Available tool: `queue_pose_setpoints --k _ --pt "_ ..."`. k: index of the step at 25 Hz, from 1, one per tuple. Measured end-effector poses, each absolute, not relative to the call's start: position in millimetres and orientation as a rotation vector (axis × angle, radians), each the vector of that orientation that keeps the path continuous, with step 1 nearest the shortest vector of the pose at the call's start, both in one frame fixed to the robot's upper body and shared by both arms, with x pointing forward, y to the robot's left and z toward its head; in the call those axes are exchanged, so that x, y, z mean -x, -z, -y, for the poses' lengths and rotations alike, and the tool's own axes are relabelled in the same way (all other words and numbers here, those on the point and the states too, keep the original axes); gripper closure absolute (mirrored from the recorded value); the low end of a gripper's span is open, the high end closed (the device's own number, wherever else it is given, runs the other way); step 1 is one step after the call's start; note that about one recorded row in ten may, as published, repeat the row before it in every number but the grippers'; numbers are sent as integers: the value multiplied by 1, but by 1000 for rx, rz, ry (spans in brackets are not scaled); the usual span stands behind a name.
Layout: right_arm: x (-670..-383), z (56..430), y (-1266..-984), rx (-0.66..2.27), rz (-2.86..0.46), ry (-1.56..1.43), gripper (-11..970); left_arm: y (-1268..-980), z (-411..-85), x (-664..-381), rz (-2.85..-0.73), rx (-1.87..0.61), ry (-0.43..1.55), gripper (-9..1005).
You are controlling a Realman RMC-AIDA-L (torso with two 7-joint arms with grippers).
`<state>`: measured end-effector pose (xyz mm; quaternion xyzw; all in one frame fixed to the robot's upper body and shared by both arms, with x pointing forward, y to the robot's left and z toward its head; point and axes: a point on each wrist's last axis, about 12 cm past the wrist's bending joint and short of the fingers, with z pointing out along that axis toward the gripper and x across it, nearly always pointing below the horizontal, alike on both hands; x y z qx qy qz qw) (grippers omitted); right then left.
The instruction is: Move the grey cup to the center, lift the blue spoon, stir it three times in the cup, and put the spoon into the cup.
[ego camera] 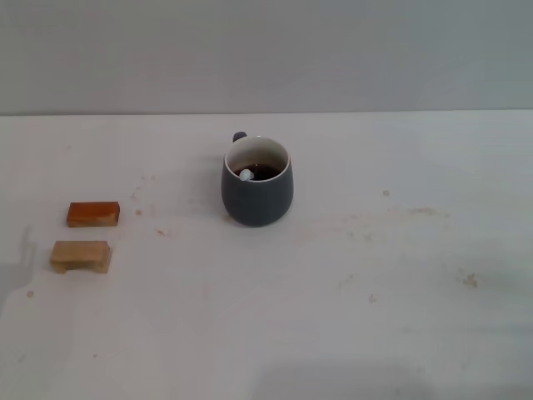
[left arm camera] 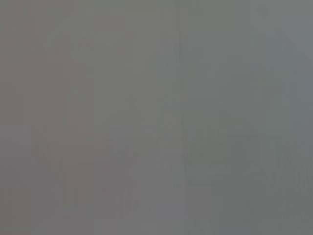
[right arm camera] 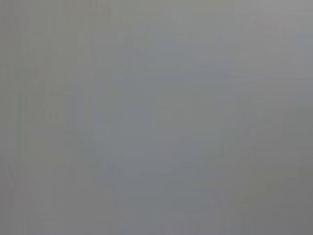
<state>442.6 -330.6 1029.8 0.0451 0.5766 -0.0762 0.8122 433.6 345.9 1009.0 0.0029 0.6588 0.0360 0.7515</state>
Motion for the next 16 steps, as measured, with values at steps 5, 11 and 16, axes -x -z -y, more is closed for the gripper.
queue_pose_setpoints --k 5,11,16 --pt "-447 330 -1030 -95 -1239 162 960 -1012 -346 -433 -1412 -21 -118 438" --pt "-451 329 -1031 -92 -1236 157 960 -1011 -345 -434 -1420 -30 -115 300" --pt "-454 329 -1030 -90 -1255 153 960 -1012 -345 -435 -1418 -26 -118 232"
